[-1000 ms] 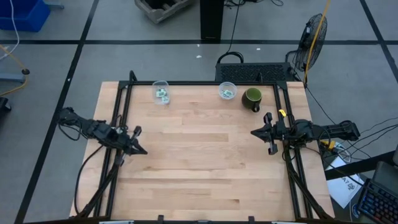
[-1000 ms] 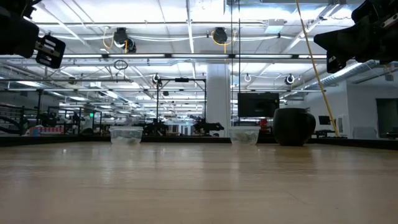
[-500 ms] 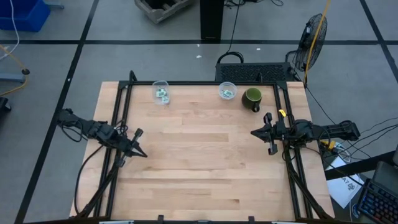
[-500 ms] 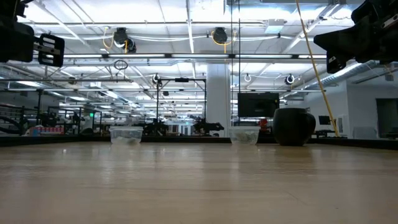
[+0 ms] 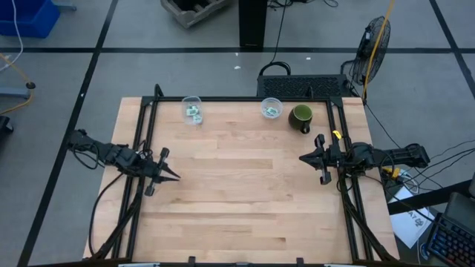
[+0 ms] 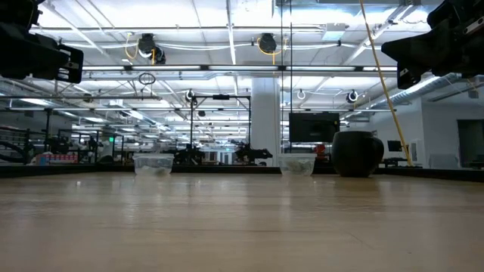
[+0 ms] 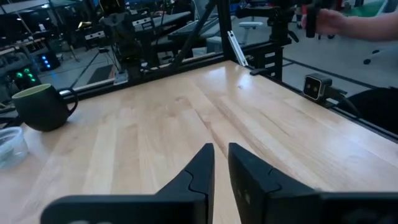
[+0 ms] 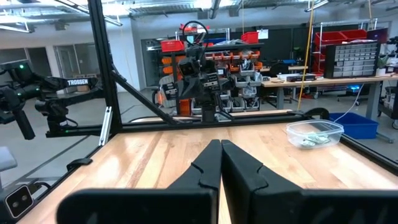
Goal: Pick and place items into bin
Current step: Return to Home Position
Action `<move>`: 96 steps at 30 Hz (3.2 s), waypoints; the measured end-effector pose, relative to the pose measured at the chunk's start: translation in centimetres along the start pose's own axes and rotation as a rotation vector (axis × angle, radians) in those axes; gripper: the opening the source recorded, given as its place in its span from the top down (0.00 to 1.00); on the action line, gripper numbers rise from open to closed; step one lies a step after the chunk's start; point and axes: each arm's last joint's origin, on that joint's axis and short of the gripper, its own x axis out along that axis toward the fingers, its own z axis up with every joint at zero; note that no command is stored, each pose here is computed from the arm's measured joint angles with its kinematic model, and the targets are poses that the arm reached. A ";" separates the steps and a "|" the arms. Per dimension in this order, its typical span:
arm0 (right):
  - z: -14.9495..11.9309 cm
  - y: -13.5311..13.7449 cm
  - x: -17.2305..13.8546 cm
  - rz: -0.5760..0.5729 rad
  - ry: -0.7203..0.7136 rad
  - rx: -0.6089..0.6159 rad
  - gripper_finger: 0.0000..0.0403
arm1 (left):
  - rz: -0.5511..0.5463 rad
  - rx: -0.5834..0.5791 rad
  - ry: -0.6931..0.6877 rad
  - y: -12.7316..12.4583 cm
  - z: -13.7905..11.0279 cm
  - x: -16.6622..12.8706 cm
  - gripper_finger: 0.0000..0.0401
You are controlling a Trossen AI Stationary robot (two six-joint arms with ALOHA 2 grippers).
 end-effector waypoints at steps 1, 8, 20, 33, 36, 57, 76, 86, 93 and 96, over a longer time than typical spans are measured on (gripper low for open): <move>0.0 0.0 0.0 0.000 0.000 0.000 0.99 | 0.000 0.001 0.000 0.0 0.0 0.0 0.86; 0.4 0.0 0.0 0.003 -0.043 -0.005 0.99 | 0.000 -0.007 0.000 0.0 0.0 0.0 0.86; -0.6 -0.3 -0.1 -0.078 0.061 -0.115 0.99 | 0.000 -0.026 0.000 0.0 0.0 0.0 0.86; -0.5 -0.2 -0.1 -0.078 0.045 -0.021 0.99 | 0.000 -0.030 0.000 0.0 0.0 0.0 0.86; -0.4 -0.2 -0.1 -0.080 0.033 0.088 0.99 | 0.000 -0.030 0.000 0.0 0.0 0.0 0.86; -0.4 -0.2 -0.1 -0.081 0.030 0.125 0.99 | 0.000 -0.030 0.000 0.0 0.0 0.0 0.86; -0.4 -0.2 -0.1 -0.080 0.030 0.125 0.99 | 0.001 -0.029 0.000 0.0 0.0 0.0 0.86; -0.4 -0.2 -0.1 -0.080 0.030 0.125 0.99 | 0.001 -0.029 0.000 0.0 0.0 0.0 0.86; -0.4 -0.2 -0.1 -0.080 0.029 0.125 0.99 | 0.001 -0.029 0.000 0.0 0.0 0.0 0.86; -0.4 -0.2 -0.1 -0.080 0.029 0.125 0.99 | 0.001 -0.029 0.000 0.0 0.0 0.0 0.86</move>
